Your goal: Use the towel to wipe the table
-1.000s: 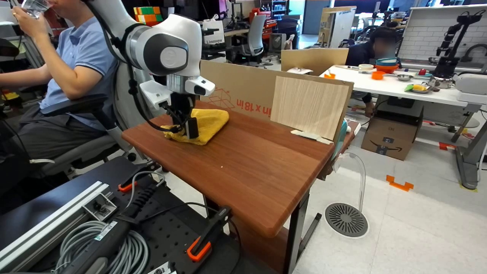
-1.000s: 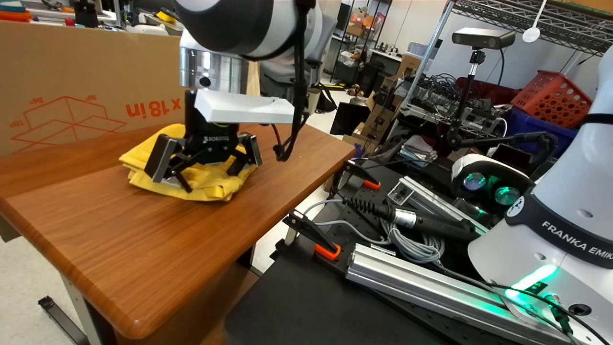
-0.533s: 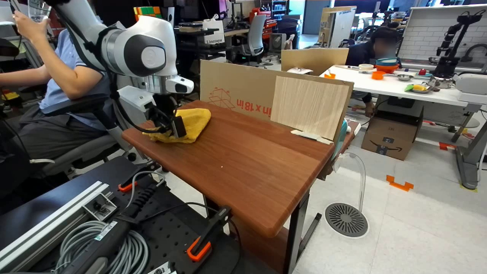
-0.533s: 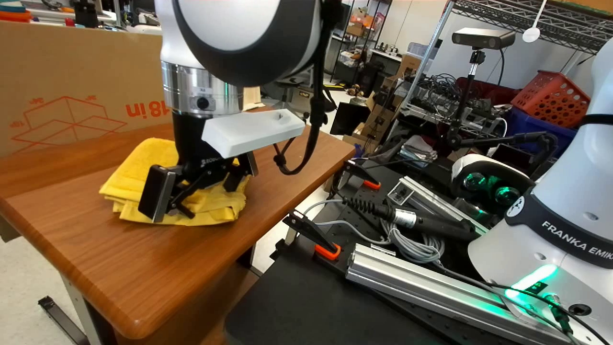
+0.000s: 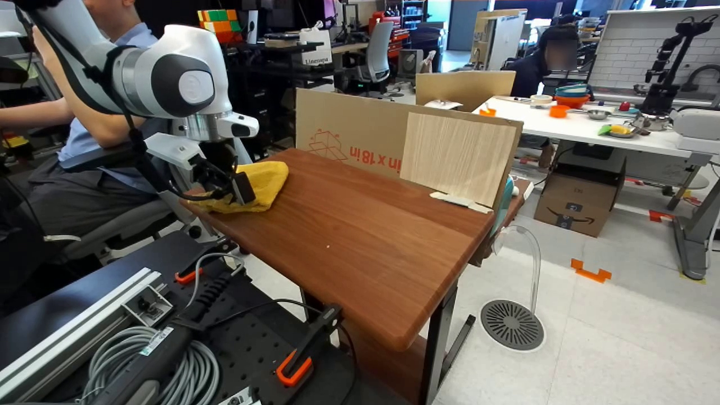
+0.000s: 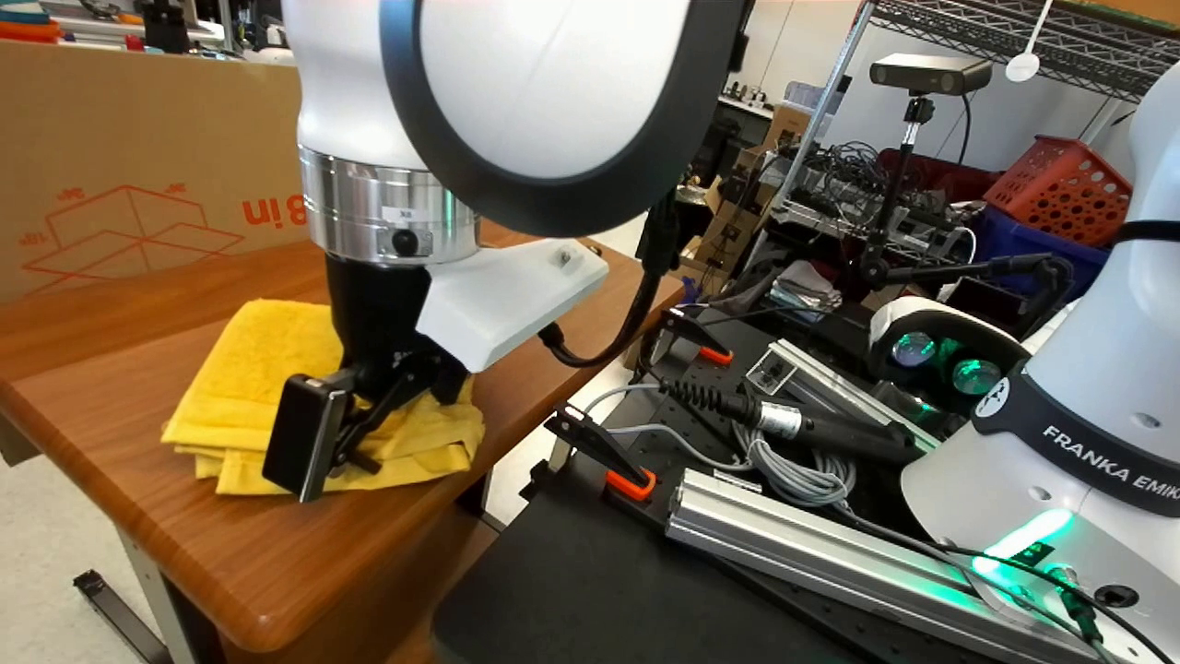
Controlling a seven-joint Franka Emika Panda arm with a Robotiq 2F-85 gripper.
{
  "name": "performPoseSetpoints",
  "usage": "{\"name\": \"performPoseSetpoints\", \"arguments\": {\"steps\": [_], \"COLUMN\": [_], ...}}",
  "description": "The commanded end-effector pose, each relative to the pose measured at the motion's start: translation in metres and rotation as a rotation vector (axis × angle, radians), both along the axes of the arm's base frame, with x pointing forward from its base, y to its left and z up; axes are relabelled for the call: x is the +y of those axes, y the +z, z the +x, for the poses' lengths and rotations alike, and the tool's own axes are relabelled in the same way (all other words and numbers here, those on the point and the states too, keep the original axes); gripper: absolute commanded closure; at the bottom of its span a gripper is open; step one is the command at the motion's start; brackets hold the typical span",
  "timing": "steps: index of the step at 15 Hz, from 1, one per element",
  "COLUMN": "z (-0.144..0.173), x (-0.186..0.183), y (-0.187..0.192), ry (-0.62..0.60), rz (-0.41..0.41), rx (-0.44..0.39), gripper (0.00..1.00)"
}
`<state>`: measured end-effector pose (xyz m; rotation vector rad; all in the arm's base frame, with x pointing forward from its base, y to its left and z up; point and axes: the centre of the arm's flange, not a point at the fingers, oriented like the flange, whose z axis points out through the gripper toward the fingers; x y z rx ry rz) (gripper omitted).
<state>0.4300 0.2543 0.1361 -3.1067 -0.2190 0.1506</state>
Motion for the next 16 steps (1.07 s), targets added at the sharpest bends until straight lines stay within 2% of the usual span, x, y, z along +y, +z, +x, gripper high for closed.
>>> {"name": "performPoseSetpoints", "arguments": {"steps": [1,5,9,11,13,16], "z": [0.028,0.097,0.157,0.173,0.176,0.163], "x": [0.015,0.02,-0.003,-0.03,-0.071,-0.133], "y": [-0.011,0.002,0.001,-0.002,-0.009,-0.022], "ry": [-0.078,-0.25,-0.415,-0.481,-0.564,-0.672], "rz": [0.006,0.027,0.02,0.026,0.04,0.045], "rx": [-0.014,-0.046,-0.019,0.006,0.078,0.155], "gripper": [0.0,0.0,0.0,0.0,0.0,0.0]}}
